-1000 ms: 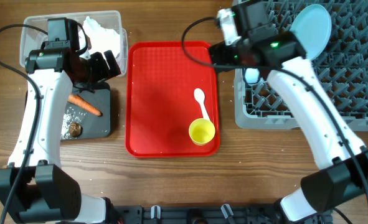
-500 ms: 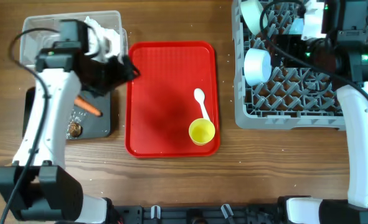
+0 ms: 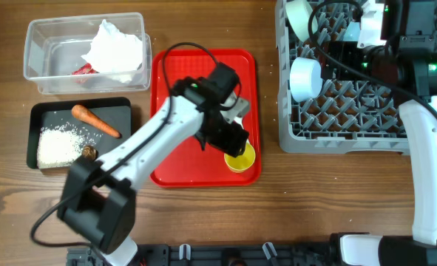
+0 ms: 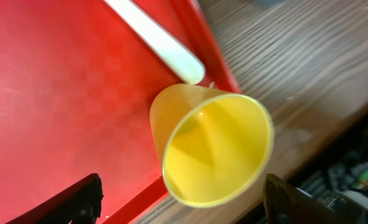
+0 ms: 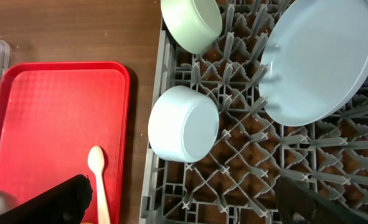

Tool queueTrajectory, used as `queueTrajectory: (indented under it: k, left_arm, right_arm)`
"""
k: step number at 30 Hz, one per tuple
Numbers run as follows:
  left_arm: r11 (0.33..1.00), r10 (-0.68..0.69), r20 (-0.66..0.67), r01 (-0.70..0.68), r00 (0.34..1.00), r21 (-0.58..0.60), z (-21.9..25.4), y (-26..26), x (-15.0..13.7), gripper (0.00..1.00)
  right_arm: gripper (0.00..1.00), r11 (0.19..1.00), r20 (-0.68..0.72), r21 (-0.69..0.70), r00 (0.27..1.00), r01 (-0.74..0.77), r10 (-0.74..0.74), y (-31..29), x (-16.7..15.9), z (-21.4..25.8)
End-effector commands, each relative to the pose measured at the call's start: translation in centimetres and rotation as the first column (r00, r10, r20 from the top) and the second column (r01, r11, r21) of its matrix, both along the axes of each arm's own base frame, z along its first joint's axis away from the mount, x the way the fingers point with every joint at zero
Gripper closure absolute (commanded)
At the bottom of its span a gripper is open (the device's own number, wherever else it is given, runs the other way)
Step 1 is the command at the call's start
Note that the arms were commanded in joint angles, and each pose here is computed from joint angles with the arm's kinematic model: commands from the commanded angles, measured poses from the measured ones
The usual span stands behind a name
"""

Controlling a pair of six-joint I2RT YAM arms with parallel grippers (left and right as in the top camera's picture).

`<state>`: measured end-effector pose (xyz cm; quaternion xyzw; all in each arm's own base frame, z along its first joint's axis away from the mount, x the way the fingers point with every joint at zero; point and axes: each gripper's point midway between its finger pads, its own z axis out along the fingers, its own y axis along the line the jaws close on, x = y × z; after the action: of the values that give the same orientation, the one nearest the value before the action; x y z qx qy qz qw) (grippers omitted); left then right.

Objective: Sort waste into correct bins and load items into the dishwasher rack
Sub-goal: 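Grasp the yellow cup on the red tray with the left gripper and lift, then hand the yellow cup from the left gripper to the right gripper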

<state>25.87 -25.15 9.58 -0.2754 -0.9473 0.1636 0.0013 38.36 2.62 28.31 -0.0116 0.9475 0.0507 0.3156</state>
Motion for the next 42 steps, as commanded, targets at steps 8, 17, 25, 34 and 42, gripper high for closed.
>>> queueTrajectory:
  k: [8, 17, 25, 34, 42]
  left_arm:
    - [0.993, 0.042, -0.032, -0.038, 0.999, 0.116, -4.1, 1.0, 0.8, 0.96]
    - [0.990, 0.115, -0.088, -0.122, 0.989, -0.076, -0.5, -0.2, 2.7, 0.96]
    - [0.674, 0.148, -0.179, -0.232, 0.973, -0.701, 10.0, 2.6, 9.6, 0.96]
    - [0.301, 0.117, -0.092, -0.124, 0.989, -0.946, 17.4, 9.0, 11.7, 0.96]
    - [0.301, 0.120, -0.084, -0.117, 0.989, -0.946, 17.5, 9.1, 11.7, 0.96]
  right_arm:
    - [0.03, 1.000, -0.061, 0.003, 0.998, 0.018, -0.018, -0.1, 0.4, -1.8]
    - [0.04, 0.994, -0.043, 0.092, 0.998, -0.052, 0.056, 1.8, 0.6, -1.4]
    - [0.07, 0.799, 0.195, 0.398, 0.892, -0.451, 0.407, 10.3, 0.9, 3.1]
    - [0.16, 0.305, 0.489, 0.462, 0.527, -0.832, 0.695, 18.8, -2.1, 5.2]
    - [0.19, 0.185, 0.519, 0.444, 0.420, -0.877, 0.745, 23.7, -1.7, 2.6]
